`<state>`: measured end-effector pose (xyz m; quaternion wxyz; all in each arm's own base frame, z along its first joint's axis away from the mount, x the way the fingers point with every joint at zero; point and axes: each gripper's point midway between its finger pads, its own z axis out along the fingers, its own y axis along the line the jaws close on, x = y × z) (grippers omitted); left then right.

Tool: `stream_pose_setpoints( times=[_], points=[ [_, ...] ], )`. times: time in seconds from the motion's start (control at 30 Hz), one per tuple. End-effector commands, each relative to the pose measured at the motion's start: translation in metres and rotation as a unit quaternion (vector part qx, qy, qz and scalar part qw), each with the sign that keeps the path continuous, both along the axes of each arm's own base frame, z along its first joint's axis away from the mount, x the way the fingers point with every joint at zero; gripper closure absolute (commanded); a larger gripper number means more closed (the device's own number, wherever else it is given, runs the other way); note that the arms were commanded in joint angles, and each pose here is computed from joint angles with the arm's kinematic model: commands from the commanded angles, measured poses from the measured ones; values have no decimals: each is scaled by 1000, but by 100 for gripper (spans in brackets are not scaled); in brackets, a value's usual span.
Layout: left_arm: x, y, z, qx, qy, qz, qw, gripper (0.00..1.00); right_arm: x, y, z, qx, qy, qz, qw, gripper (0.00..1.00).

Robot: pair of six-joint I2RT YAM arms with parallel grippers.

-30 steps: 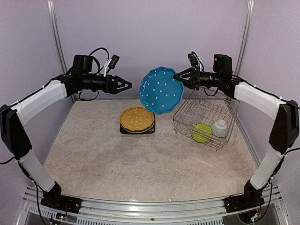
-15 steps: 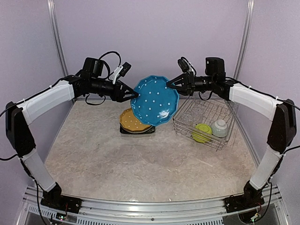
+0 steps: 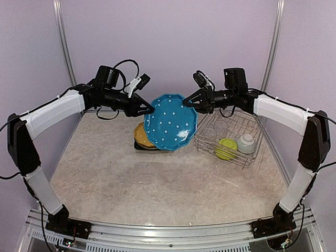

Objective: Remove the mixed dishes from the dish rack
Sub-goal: Pass from the right arm to the left, then place the plate on the plate.

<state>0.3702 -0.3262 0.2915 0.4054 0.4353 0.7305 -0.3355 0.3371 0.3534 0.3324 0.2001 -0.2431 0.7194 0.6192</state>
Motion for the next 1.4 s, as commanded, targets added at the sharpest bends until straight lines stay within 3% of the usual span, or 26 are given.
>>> stream_pose_setpoints(
  times=[0.0,0.23,0.4,0.53,0.63,0.73,0.77,0.93,1.13,1.37],
  points=[
    [0,-7,-9,27,-6,-3,1000,75,-13,5,24,27,-37,34,998,100],
    [2,-8,-13,34,-2,2,999,100,-11,5,22,22,-38,36,998,100],
    [9,-4,-11,25,11,26,999,100,-8,5,17,16,-32,31,999,100],
    [21,6,-5,-8,57,65,996,100,7,-3,14,9,-30,-1,1000,69],
    [32,18,-4,-27,91,105,990,100,25,-16,9,-8,-26,-48,998,30],
    [41,29,-4,-51,121,129,983,100,41,-33,6,-19,-27,-94,995,7],
    [43,32,-6,-57,134,138,980,100,47,-41,4,-24,-26,-113,993,3],
    [67,57,-18,-69,189,220,955,100,71,-77,5,-46,-39,-192,979,1],
    [101,98,-54,-56,261,353,897,100,79,-101,5,-58,-46,-238,968,1],
    [113,109,-89,-46,300,394,867,100,76,-106,-3,-55,-35,-245,967,1]
  ],
)
